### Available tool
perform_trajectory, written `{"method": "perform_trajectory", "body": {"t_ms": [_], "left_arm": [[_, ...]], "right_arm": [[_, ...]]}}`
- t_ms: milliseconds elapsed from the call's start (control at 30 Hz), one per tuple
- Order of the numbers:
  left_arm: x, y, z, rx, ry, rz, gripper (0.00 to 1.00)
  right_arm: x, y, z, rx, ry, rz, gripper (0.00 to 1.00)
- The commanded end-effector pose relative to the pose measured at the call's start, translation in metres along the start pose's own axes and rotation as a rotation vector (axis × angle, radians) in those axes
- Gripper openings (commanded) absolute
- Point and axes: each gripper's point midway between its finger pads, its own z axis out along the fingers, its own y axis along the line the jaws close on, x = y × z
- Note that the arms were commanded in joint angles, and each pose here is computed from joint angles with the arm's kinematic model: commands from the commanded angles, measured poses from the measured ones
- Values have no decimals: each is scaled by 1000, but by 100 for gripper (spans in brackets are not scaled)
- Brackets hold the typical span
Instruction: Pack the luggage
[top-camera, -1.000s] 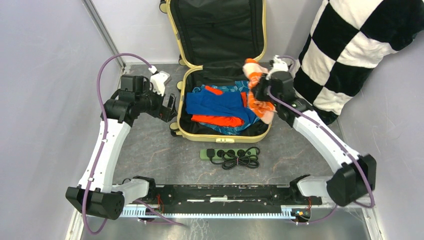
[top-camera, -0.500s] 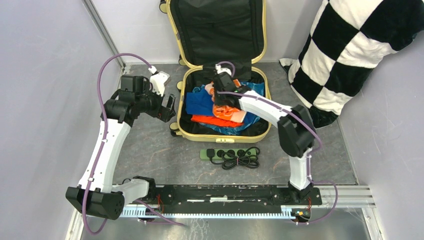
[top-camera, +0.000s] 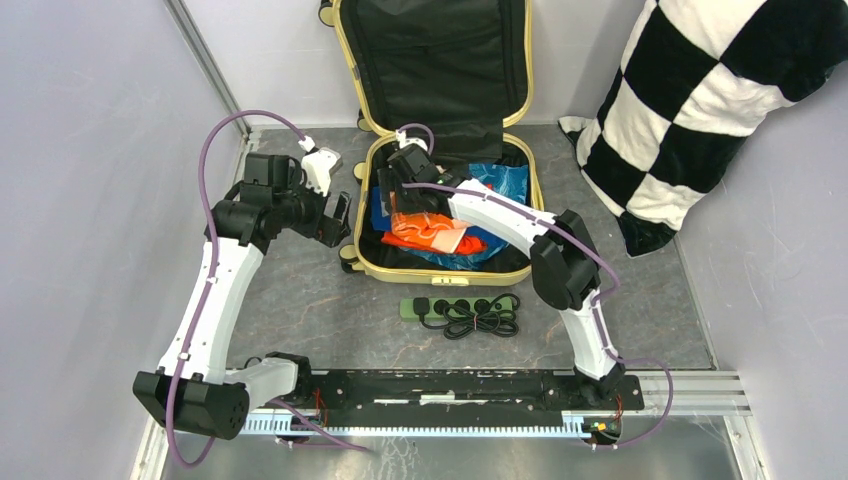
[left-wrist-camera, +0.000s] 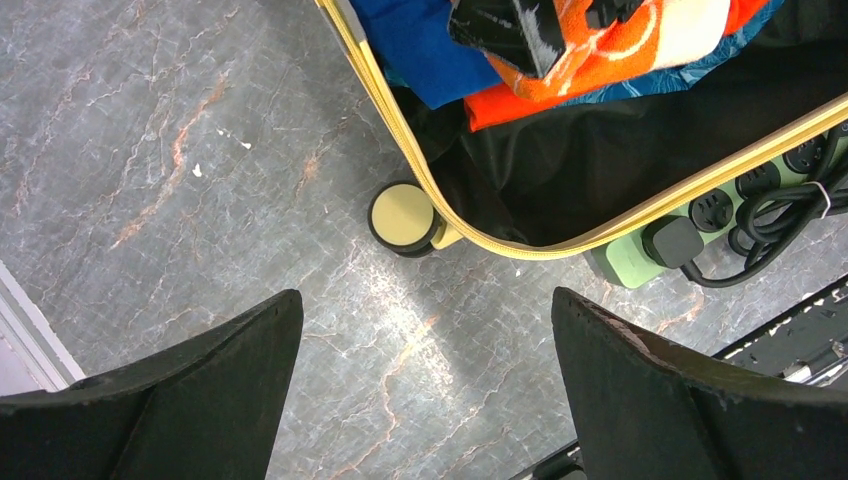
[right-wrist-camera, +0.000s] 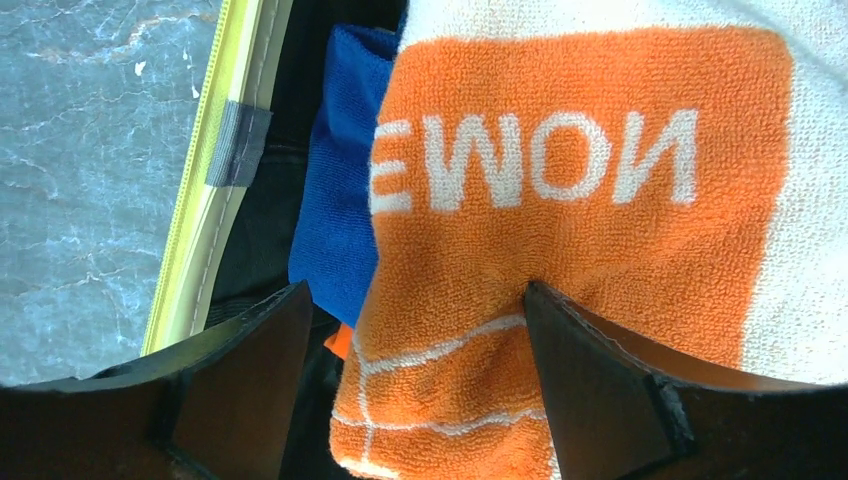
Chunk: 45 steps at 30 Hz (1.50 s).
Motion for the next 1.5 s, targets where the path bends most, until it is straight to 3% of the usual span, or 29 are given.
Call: {"method": "perform_trajectory", "body": {"t_ms": [0, 133, 233, 400, 467, 733, 867, 1000, 1167, 1300, 1467], "left_arm": [[-6, 3, -3, -9, -37, 53, 100], [-8, 2, -3, -3, -42, 49, 100], [-9, 1, -2, 4, -44, 49, 100], [-10, -1, -1, 17, -45, 37, 100], [-12, -1, -2, 19, -48, 35, 100], [-12, 0, -3, 11, -47, 40, 100], [-8, -1, 0, 21, -38, 40, 100], [-9, -1, 2, 23, -44, 35, 100], [-9, -1, 2, 22, -43, 39, 100], [-8, -1, 1, 20, -43, 38, 100], [-5, 0, 5, 22, -31, 37, 100]], "right_arm": [[-40, 1, -37, -102, -47, 42, 85], [-70, 5, -75, -202, -103, 31, 80], [-73, 3, -91, -239, -119, 23, 64], [-19, -6, -65, -317, -4, 81, 33], [13, -10, -47, -335, 69, 109, 27], [95, -33, 3, -277, 243, 153, 25], [78, -31, -17, -284, 185, 129, 28], [30, -16, -48, -332, 60, 121, 33], [-14, 12, -54, -414, 8, 118, 40], [-4, 14, -21, -412, 58, 120, 43], [45, 7, 29, -403, 168, 153, 42]]}}
